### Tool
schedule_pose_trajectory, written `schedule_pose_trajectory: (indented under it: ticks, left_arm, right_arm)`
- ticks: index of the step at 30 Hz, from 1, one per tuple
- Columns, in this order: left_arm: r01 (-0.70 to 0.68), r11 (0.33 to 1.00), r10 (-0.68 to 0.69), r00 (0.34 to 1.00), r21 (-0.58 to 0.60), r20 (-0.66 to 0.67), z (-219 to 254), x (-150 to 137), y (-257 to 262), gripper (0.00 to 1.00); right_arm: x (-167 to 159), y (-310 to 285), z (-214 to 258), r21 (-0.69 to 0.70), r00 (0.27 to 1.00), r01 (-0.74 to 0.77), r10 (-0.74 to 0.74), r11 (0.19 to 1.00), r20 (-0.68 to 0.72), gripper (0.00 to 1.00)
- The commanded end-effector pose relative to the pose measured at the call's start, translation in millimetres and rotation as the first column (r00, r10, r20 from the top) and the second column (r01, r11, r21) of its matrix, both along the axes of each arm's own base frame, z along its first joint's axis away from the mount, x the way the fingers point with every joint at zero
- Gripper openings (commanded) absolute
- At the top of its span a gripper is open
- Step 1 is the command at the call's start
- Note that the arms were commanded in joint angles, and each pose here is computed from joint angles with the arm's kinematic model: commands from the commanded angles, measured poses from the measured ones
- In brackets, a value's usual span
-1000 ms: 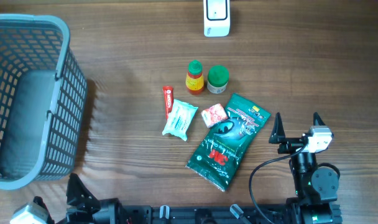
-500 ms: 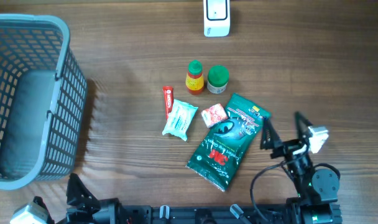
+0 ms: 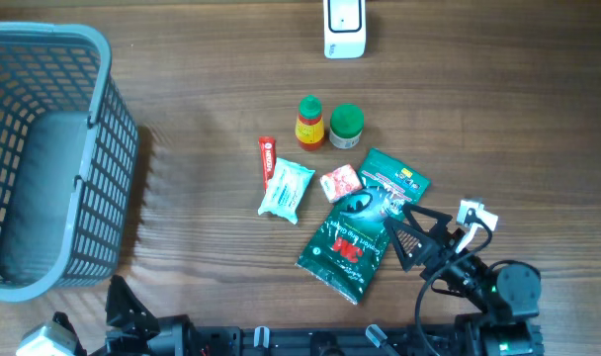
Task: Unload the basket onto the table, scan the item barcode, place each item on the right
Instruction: 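Reach the right gripper toward the red-white tissue pack and grasp it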
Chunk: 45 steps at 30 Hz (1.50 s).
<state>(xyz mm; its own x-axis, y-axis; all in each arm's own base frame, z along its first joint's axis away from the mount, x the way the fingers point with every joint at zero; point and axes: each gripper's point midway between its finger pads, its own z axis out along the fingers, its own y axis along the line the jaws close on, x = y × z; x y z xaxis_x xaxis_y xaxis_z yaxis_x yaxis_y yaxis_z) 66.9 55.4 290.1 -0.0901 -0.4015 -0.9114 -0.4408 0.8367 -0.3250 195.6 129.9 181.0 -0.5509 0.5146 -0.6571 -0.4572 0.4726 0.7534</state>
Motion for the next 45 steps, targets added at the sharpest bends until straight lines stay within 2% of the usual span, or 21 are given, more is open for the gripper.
schedule_pose_trajectory:
  ticks: [1, 4, 6, 8, 9, 14, 15, 17, 20, 26, 31, 33, 36, 45]
  left_arm:
    - [0.010, 1.000, -0.010, 1.000, -0.006, 0.010, 1.3, 0.1, -1.6, 1.00]
    - [0.010, 1.000, -0.010, 1.000, -0.006, 0.010, 1.3, 0.1, -1.6, 1.00]
    - [0.010, 1.000, -0.010, 1.000, -0.006, 0.010, 1.3, 0.1, -1.6, 1.00]
    - [0.010, 1.000, -0.010, 1.000, -0.006, 0.010, 1.3, 0.1, -1.6, 1.00]
    - [0.010, 1.000, -0.010, 1.000, -0.006, 0.010, 1.3, 0.1, -1.6, 1.00]
    - [0.010, 1.000, -0.010, 1.000, -0.006, 0.010, 1.3, 0.1, -1.6, 1.00]
    - [0.010, 1.000, -0.010, 1.000, -0.006, 0.010, 1.3, 0.1, -1.6, 1.00]
    - [0.010, 1.000, -0.010, 1.000, -0.006, 0.010, 1.3, 0.1, -1.6, 1.00]
    - [0.010, 1.000, -0.010, 1.000, -0.006, 0.010, 1.3, 0.1, -1.6, 1.00]
    - [0.010, 1.000, -0.010, 1.000, -0.006, 0.010, 1.3, 0.1, -1.6, 1.00]
    - [0.010, 1.000, -0.010, 1.000, -0.006, 0.010, 1.3, 0.1, -1.6, 1.00]
    - [0.010, 1.000, -0.010, 1.000, -0.006, 0.010, 1.3, 0.1, -1.6, 1.00]
    - [0.010, 1.000, -0.010, 1.000, -0.006, 0.010, 1.3, 0.1, -1.6, 1.00]
    - [0.010, 1.000, -0.010, 1.000, -0.006, 0.010, 1.3, 0.1, -1.6, 1.00]
  right_arm:
    - [10.5, -10.1, 29.8, -0.148, 0.997, 0.073, -0.068, 0.986, 0.037, 1.00]
    - [25.4, -21.0, 33.3, -0.295, 0.990, 0.105, -0.126, 0.950, -0.055, 1.00]
    - [39.1, -33.7, 28.0, -0.416, 0.966, 0.107, -0.194, 0.903, -0.172, 1.00]
    - [49.2, -40.7, 18.5, -0.506, 0.938, 0.060, -0.222, 0.861, -0.267, 0.99]
    - [57.8, -41.7, 7.4, -0.539, 0.904, -0.004, -0.227, 0.842, -0.362, 1.00]
    - [67.9, -34.7, -38.1, -0.512, 0.798, -0.147, -0.205, 0.846, -0.567, 0.99]
    - [68.5, -32.6, -51.4, -0.489, 0.756, -0.171, -0.204, 0.855, -0.622, 0.99]
    - [70.3, -24.8, -64.2, -0.449, 0.727, -0.222, -0.159, 0.866, -0.668, 1.00]
    - [77.8, -15.6, -74.7, -0.434, 0.749, -0.294, -0.077, 0.851, -0.658, 0.99]
    - [103.1, -0.1, -79.9, -0.492, 0.832, -0.316, -0.013, 0.811, -0.554, 0.98]
    - [120.4, 34.1, -94.4, -0.545, 0.871, -0.335, 0.032, 0.769, -0.490, 0.88]
    - [127.7, 35.7, -112.0, -0.591, 0.867, -0.307, -0.036, 0.746, -0.496, 0.87]
    - [127.5, 48.4, -127.0, -0.571, 0.854, -0.343, -0.005, 0.746, -0.520, 0.76]
    - [125.4, 54.4, -165.1, -0.538, 0.808, -0.404, 0.013, 0.740, -0.588, 0.63]
